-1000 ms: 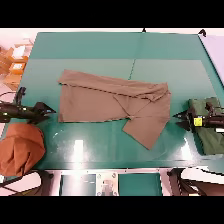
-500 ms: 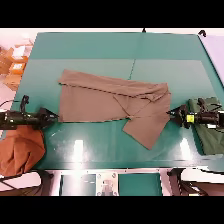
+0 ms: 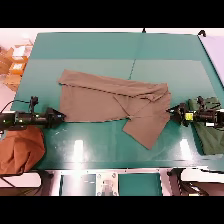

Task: Fold the shirts.

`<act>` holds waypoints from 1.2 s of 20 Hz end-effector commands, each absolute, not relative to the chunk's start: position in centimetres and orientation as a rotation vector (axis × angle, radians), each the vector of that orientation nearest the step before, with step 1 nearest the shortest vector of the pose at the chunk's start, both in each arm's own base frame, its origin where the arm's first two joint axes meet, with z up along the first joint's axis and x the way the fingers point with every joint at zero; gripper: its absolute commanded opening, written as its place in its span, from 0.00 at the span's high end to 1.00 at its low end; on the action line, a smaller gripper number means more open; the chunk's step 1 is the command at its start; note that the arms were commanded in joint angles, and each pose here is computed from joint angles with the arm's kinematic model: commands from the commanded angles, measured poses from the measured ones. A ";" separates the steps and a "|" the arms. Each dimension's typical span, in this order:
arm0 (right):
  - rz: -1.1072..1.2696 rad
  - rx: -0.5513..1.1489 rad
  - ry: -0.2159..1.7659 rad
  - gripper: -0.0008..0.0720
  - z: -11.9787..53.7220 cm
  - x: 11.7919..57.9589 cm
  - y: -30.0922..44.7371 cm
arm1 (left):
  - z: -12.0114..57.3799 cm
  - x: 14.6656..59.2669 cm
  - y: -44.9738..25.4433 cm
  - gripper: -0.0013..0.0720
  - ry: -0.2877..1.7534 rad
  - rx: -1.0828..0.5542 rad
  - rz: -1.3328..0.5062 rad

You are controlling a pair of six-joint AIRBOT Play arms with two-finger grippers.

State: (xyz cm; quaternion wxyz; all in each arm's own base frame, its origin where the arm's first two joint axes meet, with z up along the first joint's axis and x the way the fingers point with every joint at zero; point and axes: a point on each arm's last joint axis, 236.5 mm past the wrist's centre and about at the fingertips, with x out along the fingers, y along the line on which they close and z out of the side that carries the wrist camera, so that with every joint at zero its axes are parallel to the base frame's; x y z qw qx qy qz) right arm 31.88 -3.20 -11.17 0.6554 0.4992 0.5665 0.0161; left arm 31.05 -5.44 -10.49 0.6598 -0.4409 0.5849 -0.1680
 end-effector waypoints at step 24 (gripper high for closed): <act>0.236 0.052 -0.391 0.96 58.2 19.8 6.6 | 58.1 13.3 -15.6 0.95 -0.308 0.243 -0.546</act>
